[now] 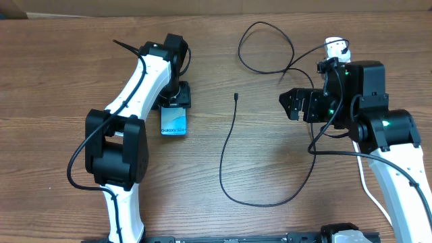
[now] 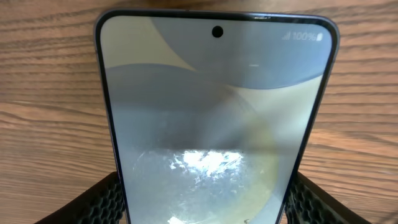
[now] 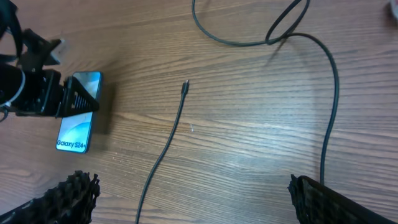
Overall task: Plug charger to phone and switch on socket
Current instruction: 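Close the left gripper on the phone's top edge, then lift the phone with the left gripper and tilt it upright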
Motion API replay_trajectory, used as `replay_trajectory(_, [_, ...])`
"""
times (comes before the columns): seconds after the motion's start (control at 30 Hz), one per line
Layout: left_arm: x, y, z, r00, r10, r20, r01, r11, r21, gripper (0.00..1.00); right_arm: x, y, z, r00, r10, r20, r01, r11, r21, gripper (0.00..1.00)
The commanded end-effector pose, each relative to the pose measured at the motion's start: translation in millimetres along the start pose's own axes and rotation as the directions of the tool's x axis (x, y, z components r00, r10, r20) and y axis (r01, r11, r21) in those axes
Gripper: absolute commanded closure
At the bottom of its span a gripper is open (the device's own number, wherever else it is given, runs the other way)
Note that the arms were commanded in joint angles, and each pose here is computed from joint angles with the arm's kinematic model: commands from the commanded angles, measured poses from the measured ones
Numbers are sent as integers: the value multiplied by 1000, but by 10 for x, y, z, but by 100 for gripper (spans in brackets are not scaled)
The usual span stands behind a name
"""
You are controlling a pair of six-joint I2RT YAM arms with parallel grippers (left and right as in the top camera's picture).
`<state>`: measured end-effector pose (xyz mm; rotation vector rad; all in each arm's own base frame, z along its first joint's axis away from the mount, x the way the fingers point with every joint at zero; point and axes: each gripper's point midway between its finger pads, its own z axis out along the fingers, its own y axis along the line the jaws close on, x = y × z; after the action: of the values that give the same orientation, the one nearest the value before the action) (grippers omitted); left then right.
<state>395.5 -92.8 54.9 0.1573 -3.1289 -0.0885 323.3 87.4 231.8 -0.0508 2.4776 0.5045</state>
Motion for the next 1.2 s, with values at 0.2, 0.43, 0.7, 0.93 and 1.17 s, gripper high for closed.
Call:
replay_trajectory(0.2, [-173,-118,-252,977,-203,-61,212,942,262,43,-137,202,17,999,35,12,-34,994,-105,0])
replay_trajectory(0.43, [-205,-138,-327,951,-276,-137,308,875,374,44,-169,251,93,996,91,-3,-90,985,-145,0])
replay_trajectory(0.7, [-227,-318,-465,923,-308,-230,384,776,500,46,-165,336,204,992,118,-44,-124,970,-210,0])
replay_trajectory(0.93, [-252,-462,-570,903,-321,-287,430,706,563,51,-175,337,204,990,135,-44,-141,967,-210,0])
replay_trajectory(1.17, [-244,-522,-621,880,-336,-334,473,666,577,65,-207,346,203,986,162,-38,-166,962,-214,0])
